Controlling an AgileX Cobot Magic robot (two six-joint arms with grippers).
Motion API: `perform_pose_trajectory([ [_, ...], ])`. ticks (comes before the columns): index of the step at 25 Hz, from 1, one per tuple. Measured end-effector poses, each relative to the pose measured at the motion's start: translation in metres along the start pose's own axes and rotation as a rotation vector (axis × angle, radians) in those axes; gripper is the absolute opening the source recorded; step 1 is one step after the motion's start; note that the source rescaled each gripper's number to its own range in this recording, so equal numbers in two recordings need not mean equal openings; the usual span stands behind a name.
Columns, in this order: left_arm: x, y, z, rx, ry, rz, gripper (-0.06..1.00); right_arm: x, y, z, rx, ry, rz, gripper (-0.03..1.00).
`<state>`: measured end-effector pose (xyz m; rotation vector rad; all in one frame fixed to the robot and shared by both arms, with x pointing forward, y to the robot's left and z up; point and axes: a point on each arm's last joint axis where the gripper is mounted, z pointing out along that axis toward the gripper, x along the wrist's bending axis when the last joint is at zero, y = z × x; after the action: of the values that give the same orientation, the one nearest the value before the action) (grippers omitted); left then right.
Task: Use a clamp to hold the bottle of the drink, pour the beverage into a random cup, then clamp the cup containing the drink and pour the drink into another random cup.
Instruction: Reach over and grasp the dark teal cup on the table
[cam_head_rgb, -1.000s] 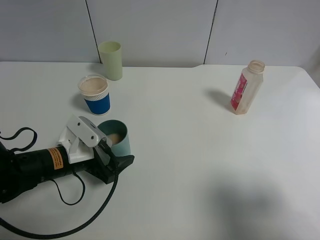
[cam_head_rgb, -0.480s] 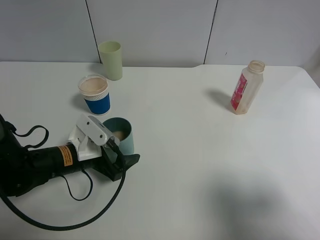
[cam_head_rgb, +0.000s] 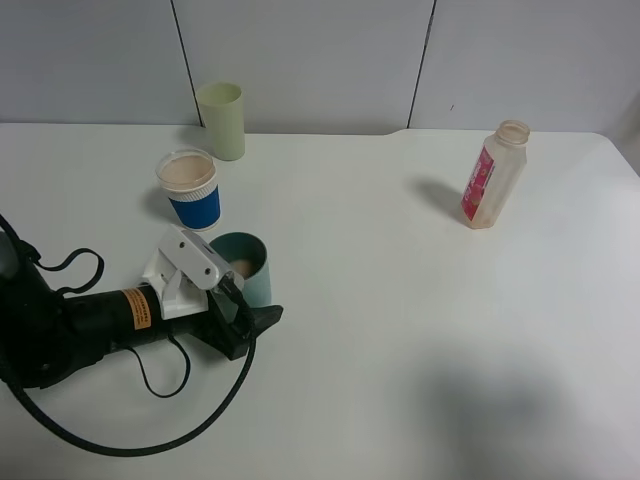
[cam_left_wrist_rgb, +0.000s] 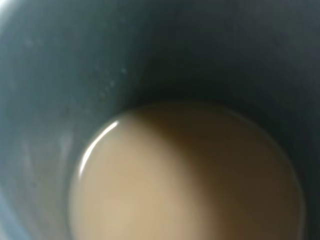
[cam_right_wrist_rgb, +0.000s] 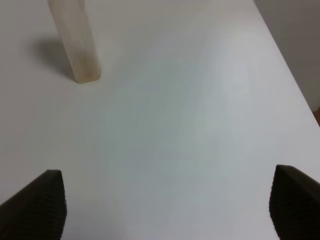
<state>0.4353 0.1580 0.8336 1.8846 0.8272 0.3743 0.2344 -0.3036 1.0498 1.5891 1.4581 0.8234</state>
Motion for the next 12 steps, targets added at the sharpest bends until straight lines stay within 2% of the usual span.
perform_pose_trajectory([
  [12,0.0029,0.0049,0.0087,-0.026,0.001,0.021,0.58,0.0000,0.0000,0.0000,0.000,0.000,0.000,0.67],
])
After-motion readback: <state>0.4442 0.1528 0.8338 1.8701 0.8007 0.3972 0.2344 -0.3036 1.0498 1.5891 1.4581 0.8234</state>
